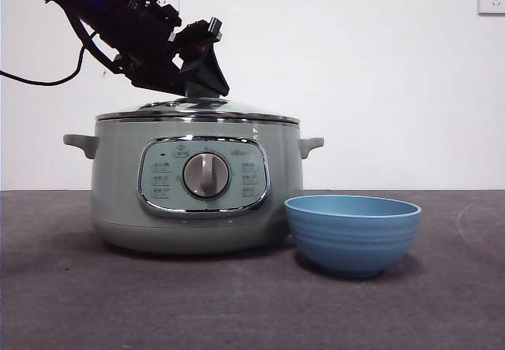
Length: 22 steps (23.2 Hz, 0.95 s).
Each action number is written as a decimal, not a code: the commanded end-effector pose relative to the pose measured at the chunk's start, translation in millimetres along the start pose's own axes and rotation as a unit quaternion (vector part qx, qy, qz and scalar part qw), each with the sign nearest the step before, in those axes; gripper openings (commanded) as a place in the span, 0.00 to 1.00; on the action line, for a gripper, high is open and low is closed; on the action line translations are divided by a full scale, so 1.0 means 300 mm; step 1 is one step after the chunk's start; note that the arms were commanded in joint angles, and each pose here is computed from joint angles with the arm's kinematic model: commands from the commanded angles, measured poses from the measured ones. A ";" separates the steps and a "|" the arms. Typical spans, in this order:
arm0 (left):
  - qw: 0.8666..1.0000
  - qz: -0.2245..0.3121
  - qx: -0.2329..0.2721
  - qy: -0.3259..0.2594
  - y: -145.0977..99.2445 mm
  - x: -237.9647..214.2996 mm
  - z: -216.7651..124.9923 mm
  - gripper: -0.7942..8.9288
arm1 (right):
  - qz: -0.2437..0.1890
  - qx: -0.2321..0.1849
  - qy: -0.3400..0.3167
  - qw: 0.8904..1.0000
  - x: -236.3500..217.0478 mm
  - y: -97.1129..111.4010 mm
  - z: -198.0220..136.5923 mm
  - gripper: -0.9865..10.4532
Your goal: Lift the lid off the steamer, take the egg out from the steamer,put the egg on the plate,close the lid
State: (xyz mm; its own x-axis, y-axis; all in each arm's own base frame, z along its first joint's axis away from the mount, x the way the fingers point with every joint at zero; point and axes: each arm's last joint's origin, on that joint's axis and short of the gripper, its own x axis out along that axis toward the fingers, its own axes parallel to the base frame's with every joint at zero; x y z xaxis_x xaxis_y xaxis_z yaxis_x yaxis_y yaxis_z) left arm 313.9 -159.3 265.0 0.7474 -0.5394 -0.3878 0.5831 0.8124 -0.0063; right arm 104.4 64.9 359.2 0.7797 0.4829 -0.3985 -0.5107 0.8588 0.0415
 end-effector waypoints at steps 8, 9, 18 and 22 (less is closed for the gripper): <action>1.000 -0.003 -0.007 0.012 -0.003 -0.005 0.005 0.25 | 0.003 0.005 0.001 1.000 0.005 0.001 -0.005 0.45; 1.000 -0.003 -0.007 0.010 -0.003 -0.005 0.006 0.38 | 0.003 0.005 0.002 1.000 0.005 0.001 -0.005 0.45; 0.999 -0.005 -0.011 0.032 -0.005 -0.032 0.046 0.65 | 0.001 0.004 0.027 1.000 0.004 0.000 -0.022 0.45; 0.999 -0.005 -0.010 0.034 -0.007 -0.075 0.113 0.65 | 0.007 0.005 0.030 1.000 0.004 0.001 -0.024 0.45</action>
State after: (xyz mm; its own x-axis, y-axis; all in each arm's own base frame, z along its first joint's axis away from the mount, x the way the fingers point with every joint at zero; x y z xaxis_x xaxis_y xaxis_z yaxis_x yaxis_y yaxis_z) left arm 308.6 -156.7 296.5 0.7121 -0.5238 -0.4675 0.5838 0.8117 -0.0201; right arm 102.3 63.9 354.2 0.7538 0.4789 -0.4500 -0.5165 0.8551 0.0449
